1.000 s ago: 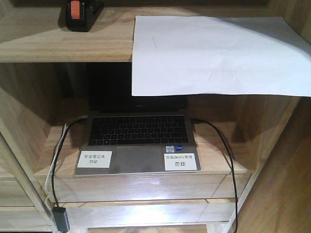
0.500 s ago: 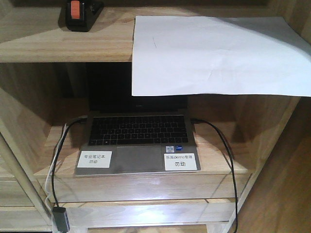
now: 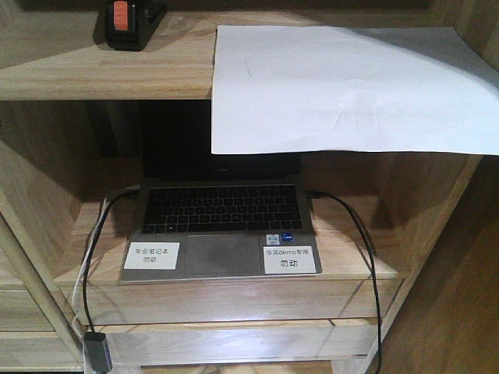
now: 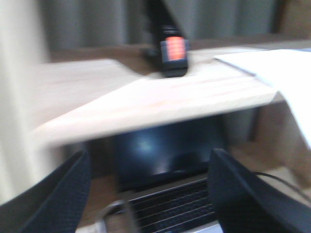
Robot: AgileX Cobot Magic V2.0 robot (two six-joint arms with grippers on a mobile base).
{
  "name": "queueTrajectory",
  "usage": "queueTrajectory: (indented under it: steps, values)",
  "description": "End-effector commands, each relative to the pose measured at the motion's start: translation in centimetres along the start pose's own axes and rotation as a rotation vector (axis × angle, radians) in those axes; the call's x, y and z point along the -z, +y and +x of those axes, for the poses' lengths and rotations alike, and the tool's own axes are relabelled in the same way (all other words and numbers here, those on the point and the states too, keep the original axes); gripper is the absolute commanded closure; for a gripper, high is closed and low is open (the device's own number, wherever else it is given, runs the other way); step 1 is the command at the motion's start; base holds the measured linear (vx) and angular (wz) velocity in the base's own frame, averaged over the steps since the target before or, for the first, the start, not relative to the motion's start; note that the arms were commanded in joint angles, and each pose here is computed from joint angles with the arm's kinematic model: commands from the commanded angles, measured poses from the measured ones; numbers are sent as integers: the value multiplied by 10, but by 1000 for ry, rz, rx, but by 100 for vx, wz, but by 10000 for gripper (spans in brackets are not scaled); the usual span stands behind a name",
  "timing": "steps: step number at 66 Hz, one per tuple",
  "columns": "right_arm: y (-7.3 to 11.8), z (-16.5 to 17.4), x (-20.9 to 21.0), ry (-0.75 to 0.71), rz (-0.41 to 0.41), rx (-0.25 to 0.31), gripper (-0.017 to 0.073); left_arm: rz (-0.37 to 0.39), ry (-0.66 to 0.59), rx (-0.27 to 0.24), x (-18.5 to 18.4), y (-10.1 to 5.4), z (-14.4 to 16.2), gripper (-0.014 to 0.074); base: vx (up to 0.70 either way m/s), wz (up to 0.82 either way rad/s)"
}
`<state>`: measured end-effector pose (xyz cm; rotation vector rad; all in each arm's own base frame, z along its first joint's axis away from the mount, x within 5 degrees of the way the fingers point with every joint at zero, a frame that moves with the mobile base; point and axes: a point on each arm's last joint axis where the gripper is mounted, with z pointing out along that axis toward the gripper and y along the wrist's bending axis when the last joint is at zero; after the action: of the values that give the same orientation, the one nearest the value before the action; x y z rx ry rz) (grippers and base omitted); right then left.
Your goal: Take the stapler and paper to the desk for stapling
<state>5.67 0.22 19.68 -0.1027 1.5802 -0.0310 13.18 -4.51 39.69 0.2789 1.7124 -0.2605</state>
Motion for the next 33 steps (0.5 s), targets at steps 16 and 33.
queueTrajectory:
  steps: [16,33]
  values:
    - [0,-6,1,-83,4,10,568,55,-55,-10,-68,-11,-75,98,0,0]
    - [0,-6,1,-83,4,10,568,69,-2,6,-119,-15,-123,98,0,0]
